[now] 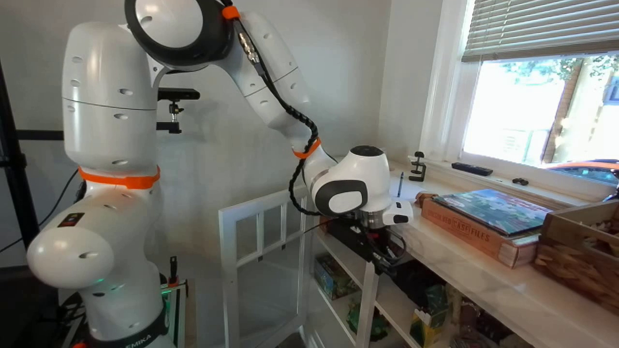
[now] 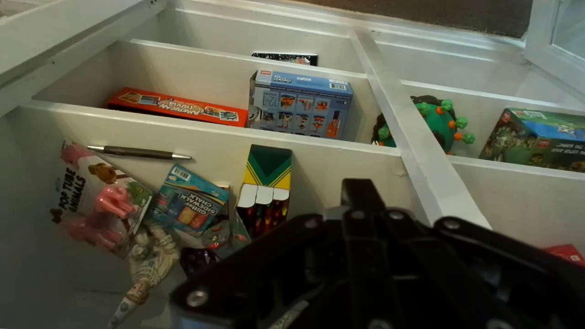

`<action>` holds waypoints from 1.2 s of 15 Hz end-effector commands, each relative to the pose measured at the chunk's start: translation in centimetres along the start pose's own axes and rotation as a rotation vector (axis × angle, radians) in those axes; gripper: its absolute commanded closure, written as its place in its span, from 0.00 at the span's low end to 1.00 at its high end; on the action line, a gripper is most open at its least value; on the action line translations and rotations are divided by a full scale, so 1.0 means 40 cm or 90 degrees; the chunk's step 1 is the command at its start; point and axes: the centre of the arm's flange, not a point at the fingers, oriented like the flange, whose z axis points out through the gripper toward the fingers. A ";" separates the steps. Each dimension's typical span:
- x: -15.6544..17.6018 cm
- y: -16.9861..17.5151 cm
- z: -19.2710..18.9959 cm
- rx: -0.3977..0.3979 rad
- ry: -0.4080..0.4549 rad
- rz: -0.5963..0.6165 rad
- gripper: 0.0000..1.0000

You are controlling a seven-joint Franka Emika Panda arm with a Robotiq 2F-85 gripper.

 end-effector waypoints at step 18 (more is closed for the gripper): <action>-0.035 0.054 -0.098 0.017 -0.048 0.047 0.00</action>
